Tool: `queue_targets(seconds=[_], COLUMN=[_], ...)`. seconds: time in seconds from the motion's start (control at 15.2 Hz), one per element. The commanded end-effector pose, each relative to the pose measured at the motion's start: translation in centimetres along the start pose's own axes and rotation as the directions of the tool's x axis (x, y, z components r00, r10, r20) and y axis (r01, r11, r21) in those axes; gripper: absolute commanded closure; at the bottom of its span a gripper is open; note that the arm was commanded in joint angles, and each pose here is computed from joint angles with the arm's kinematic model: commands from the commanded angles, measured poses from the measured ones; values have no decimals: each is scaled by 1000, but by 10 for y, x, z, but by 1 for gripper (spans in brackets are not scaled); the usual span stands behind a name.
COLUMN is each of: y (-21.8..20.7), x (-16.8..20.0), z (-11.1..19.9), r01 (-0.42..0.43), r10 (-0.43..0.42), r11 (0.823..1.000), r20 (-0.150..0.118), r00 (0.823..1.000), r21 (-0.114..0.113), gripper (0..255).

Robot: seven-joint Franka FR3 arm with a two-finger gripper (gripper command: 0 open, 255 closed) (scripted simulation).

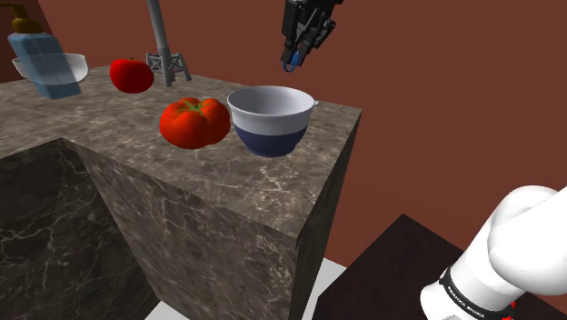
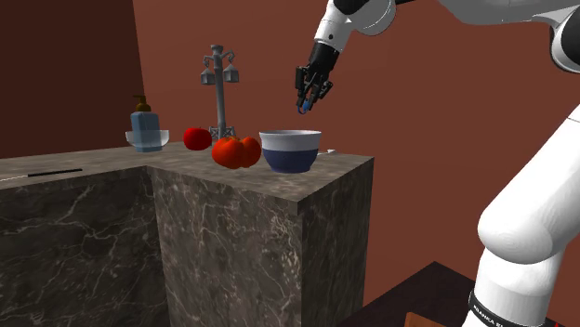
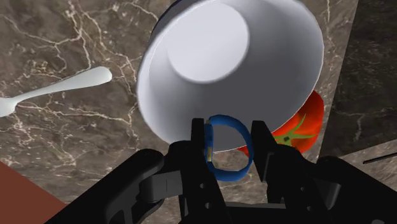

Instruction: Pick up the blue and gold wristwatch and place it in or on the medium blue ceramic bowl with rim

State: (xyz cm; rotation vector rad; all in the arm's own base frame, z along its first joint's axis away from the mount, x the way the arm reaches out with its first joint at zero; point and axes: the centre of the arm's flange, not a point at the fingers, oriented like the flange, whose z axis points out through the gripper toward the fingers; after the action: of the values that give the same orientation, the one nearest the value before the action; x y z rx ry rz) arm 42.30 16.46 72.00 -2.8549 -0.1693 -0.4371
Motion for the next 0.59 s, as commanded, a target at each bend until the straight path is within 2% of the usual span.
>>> queue_targets(seconds=[0.0, 0.53], y=[3, 12], x=[-4, -17], z=[9, 48], r01=[0, 0], r10=[0, 0], r11=[1000, 1000], r20=[0, 0], r00=[1000, 1000], r21=[0, 0], gripper=[255, 255])
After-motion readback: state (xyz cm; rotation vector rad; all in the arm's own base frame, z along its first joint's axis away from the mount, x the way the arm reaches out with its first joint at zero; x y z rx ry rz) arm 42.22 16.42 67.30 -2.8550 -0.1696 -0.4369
